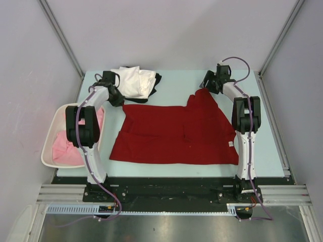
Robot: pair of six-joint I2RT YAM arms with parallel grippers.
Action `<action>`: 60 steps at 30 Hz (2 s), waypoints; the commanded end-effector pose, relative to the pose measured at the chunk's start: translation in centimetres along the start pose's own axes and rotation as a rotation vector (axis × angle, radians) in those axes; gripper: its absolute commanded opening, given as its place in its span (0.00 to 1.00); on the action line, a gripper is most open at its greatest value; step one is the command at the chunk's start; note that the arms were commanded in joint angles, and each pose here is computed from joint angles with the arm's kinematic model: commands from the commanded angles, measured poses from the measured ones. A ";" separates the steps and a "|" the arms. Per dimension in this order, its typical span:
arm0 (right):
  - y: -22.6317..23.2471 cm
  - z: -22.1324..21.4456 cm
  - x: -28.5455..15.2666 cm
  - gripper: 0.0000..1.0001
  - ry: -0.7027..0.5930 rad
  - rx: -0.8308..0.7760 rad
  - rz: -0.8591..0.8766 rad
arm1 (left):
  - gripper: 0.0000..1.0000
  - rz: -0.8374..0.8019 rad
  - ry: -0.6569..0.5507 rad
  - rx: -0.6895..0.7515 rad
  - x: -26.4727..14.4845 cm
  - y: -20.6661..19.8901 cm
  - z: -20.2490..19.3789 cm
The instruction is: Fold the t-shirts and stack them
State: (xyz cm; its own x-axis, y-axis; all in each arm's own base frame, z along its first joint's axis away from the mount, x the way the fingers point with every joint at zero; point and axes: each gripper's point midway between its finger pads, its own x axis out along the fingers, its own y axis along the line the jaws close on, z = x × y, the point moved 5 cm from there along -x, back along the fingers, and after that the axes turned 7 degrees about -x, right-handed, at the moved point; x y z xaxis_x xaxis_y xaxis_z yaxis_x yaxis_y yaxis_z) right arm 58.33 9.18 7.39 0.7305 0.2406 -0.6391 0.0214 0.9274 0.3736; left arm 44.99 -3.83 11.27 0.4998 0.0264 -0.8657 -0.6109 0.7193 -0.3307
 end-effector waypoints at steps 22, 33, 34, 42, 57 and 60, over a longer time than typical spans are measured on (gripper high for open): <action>-0.5 -6.0 2.7 0.09 0.253 -0.079 -0.211 | 0.15 -0.053 -0.013 0.012 -1.9 -0.3 0.8; 0.4 0.7 -3.2 0.00 0.068 -0.015 -0.171 | 0.15 -0.087 -0.061 0.028 -4.7 -1.0 3.1; 0.5 1.2 -4.0 0.00 0.055 -0.013 -0.161 | 0.15 -0.102 -0.078 0.035 -5.5 -1.6 3.8; 2.7 5.4 -12.5 0.00 -0.105 -0.017 -0.063 | 0.17 -0.148 -0.063 0.093 -8.2 -2.2 4.0; 2.6 2.1 -18.9 0.00 -0.126 0.019 -0.022 | 0.18 -0.101 -0.044 0.124 -8.8 1.9 0.3; 2.9 1.9 -18.5 0.00 -0.122 0.013 -0.020 | 0.27 -0.084 -0.026 0.118 -7.5 2.1 0.1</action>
State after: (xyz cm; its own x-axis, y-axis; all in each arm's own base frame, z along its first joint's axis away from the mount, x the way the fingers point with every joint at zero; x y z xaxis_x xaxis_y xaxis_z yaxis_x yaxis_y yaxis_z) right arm 45.88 6.42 19.62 0.7680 0.1652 -0.6187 0.0806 0.9335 0.3494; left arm 39.32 -2.92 16.89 0.5233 -0.0343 -0.8515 -0.5095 0.7884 -0.3448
